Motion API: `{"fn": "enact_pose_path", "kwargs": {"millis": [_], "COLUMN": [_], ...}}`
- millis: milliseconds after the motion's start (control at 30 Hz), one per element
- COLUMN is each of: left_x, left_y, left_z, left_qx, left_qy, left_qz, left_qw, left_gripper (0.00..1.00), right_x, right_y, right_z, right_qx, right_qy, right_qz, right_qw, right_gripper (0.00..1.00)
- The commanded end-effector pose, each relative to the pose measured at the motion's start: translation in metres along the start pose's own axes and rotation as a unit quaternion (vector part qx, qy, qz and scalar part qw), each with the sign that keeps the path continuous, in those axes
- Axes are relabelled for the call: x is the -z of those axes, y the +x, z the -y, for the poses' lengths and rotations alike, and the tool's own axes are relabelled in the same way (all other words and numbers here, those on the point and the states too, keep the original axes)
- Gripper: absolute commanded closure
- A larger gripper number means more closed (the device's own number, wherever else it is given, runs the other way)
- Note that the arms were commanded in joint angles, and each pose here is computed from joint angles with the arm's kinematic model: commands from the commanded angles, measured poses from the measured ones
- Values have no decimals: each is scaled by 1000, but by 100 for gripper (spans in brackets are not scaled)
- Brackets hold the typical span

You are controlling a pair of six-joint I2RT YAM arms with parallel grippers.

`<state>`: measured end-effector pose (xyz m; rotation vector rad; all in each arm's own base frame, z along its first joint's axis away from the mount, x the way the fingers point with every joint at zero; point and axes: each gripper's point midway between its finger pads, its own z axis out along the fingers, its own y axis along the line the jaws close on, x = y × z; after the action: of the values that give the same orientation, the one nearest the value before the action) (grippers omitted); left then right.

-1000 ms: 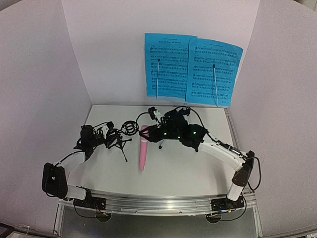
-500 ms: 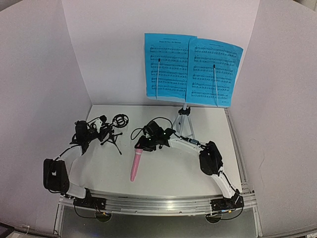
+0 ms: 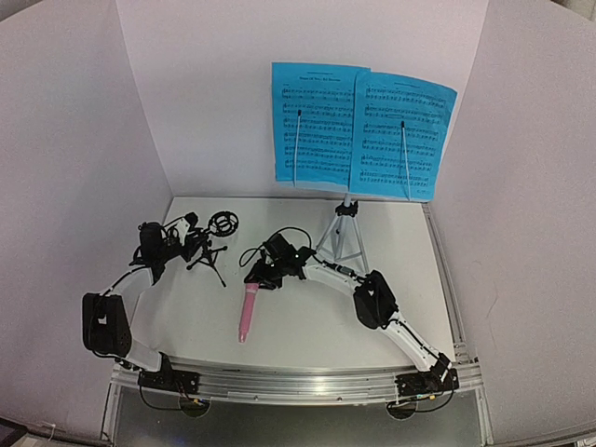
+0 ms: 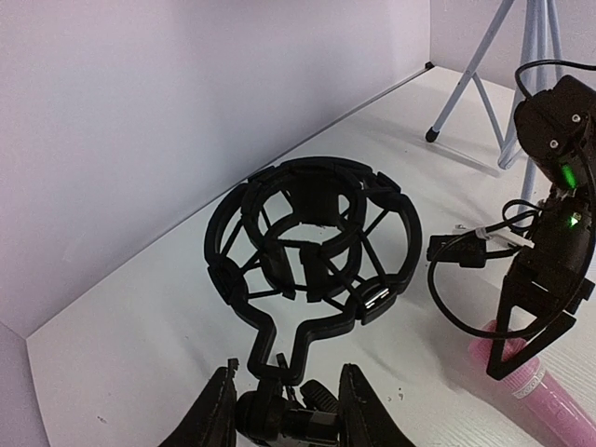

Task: Pack up the instrument practice props

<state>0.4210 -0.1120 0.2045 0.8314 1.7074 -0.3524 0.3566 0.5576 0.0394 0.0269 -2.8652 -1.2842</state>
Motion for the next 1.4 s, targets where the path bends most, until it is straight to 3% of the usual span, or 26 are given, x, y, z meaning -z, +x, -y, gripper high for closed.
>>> {"fn": "enact_pose_path", "kwargs": {"millis": [0,267,467,600,1200,1367], "left_x": [-4,-2,-1,0,2,4], "left_y": [30,29,30,29,6,1], "left_z": [-5,-6,-4,-4,-8,-8], "left_qx": [5,6,9,8,-9,-11], "left_qy": [-6,-12,-10,-11,-7,-6], "left_qz": [-49,-49,-47,-46,-29,-25], "left_qw": [999,999,999,999,1000,1000], "left_gripper": [100,100,96,86,48,41], "right_x": [-9,-21,-21,-17,-16,-13], "right_y": [-13,-17,-20,-23,-28,-31], "right_z": [3,18,22,17,20,17], "right_qx": [17,23,18,23,8,10], "right_qy": [-2,17,27,29,38,36], "right_qz": [19,37,51,63,91,99], "right_qw": [1000,999,998,997,995,994], "right_gripper": [100,96,82,70,53,51]}}
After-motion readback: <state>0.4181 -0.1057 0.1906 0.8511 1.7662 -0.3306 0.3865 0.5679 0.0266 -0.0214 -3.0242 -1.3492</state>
